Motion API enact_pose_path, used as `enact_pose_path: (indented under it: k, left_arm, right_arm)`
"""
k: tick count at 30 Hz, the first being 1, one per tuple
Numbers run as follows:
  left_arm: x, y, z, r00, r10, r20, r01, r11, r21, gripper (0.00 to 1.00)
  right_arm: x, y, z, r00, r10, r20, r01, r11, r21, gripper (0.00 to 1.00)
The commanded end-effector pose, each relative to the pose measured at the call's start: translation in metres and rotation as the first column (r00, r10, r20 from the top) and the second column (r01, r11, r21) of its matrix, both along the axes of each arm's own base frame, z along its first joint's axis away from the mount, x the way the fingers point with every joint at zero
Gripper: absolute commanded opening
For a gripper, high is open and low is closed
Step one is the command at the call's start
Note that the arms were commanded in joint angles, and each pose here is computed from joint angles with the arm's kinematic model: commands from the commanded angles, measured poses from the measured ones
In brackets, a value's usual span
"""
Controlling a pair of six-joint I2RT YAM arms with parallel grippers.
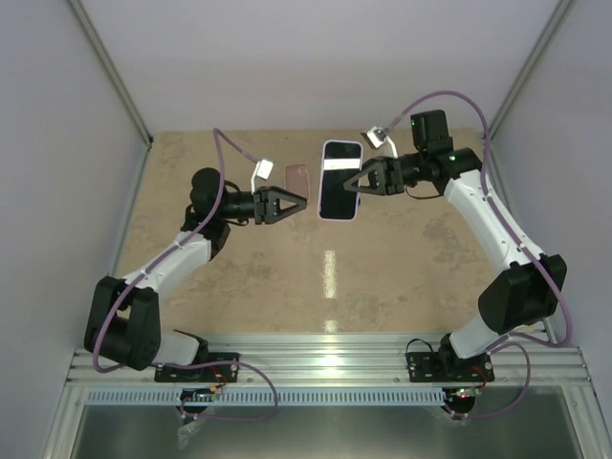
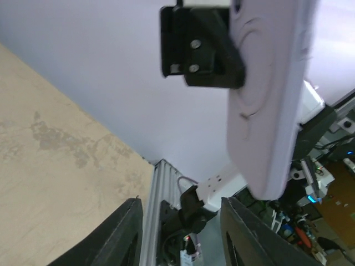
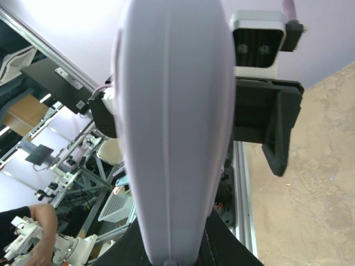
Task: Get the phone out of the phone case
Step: Remove the phone case from the phone.
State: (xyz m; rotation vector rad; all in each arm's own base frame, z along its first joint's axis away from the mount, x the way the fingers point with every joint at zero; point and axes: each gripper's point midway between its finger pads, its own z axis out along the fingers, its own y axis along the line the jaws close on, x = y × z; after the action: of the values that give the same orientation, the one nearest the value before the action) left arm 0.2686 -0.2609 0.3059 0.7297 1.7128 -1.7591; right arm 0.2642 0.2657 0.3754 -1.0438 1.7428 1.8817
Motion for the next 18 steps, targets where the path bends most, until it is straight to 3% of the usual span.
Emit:
enact_pose_path:
  k: [1, 7, 18]
  left_arm:
    - [-0.018, 0.004, 0.041, 0.995, -0.013, 0.098, 0.021, 0.996, -0.083, 0.42]
    - [-0.04, -0.01, 0.046, 0.987, -0.086, 0.133, 0.098, 0.992, -0.081, 0.43]
    - [-0.031, -0.014, 0.041, 0.99, -0.072, 0.124, 0.08, 0.995, -0.062, 0.42]
  right_arm:
    - [-0.02, -0.005, 0.024, 0.996, 0.092, 0.021, -0.094, 0.992, 0.08, 0.01]
    - [-0.017, 0.001, 0.021, 0.996, 0.092, 0.015, -0.092, 0.994, 0.065, 0.0]
    - [-0.024, 0.006, 0.025, 0.992, 0.12, 0.026, -0.122, 0.99, 0.073, 0.01]
